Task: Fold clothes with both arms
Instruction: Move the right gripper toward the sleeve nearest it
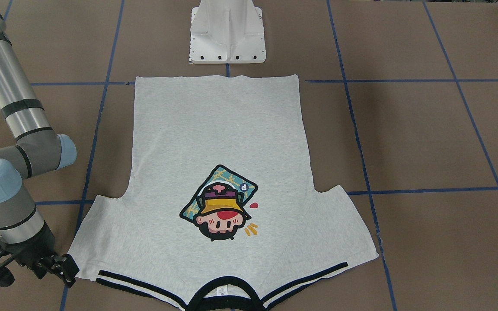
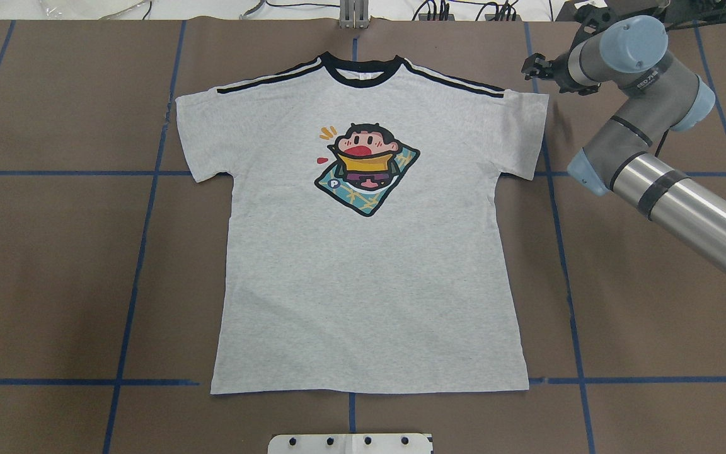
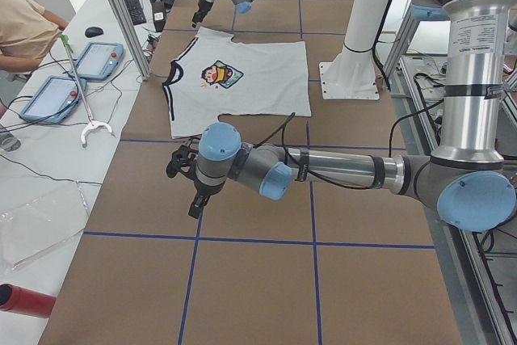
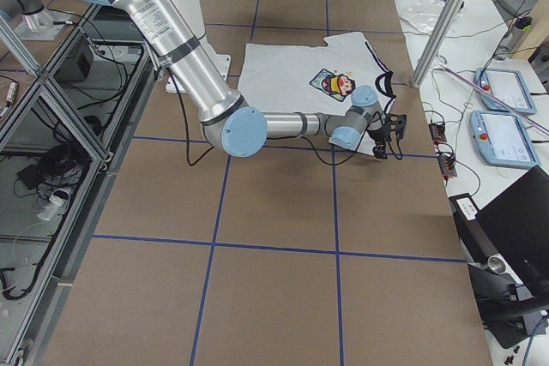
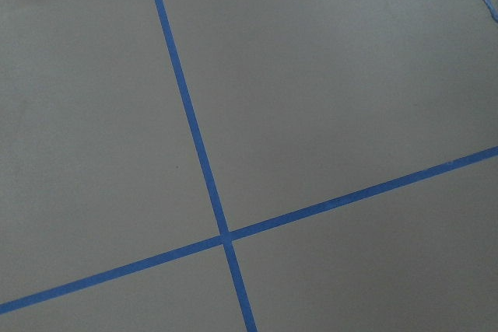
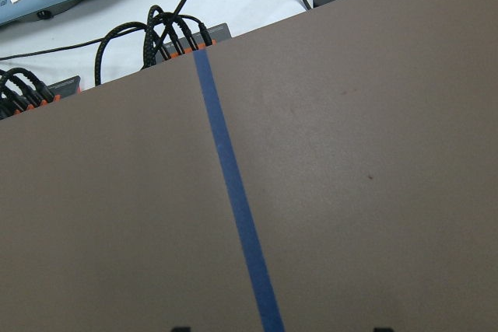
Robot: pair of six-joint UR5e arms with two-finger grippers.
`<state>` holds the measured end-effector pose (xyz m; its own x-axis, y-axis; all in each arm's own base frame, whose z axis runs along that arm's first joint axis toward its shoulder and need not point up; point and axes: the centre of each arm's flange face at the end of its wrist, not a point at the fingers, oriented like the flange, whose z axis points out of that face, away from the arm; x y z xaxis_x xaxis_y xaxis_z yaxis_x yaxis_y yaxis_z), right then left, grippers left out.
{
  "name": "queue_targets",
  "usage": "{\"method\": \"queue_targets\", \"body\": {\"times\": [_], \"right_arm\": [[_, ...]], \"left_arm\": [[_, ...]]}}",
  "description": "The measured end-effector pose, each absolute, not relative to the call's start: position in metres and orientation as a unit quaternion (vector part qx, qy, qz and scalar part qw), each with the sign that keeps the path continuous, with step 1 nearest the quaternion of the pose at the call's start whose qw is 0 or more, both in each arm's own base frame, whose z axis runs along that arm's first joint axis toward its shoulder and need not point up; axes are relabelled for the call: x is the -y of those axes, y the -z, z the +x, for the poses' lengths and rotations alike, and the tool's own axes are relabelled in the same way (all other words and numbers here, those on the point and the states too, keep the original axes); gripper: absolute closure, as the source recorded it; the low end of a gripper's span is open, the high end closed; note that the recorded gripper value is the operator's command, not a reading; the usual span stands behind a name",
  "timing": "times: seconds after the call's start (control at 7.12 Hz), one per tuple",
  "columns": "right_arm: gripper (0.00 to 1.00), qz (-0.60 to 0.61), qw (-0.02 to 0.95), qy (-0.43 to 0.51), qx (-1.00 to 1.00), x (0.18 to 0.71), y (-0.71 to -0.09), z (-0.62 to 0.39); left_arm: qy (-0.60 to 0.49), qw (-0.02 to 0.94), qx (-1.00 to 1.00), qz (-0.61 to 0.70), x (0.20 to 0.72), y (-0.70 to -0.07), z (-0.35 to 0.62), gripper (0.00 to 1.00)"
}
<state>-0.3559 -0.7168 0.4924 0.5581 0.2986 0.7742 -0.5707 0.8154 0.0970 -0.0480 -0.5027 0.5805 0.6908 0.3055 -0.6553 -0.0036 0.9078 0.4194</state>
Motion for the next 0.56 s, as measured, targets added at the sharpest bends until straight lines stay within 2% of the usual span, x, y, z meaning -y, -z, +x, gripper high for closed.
{"method": "queue_targets", "body": {"times": [0.28,0.42,0.56], "right_arm": [[0.24,0.167,0.868,-0.250,0.395,0.712,-0.498,-0.364],[0.34,0.168,0.867,-0.249,0.398,0.709,-0.498,-0.362],[0.49,0.170,0.865,-0.247,0.401,0.704,-0.497,-0.358]], "left_arm": [[-0.087,0.898,-0.384,0.198,0.503,-0.578,-0.048,0.00],[-0.087,0.897,-0.384,0.199,0.504,-0.578,-0.048,0.00],[-0.087,0.897,-0.384,0.199,0.504,-0.577,-0.048,0.00]]}}
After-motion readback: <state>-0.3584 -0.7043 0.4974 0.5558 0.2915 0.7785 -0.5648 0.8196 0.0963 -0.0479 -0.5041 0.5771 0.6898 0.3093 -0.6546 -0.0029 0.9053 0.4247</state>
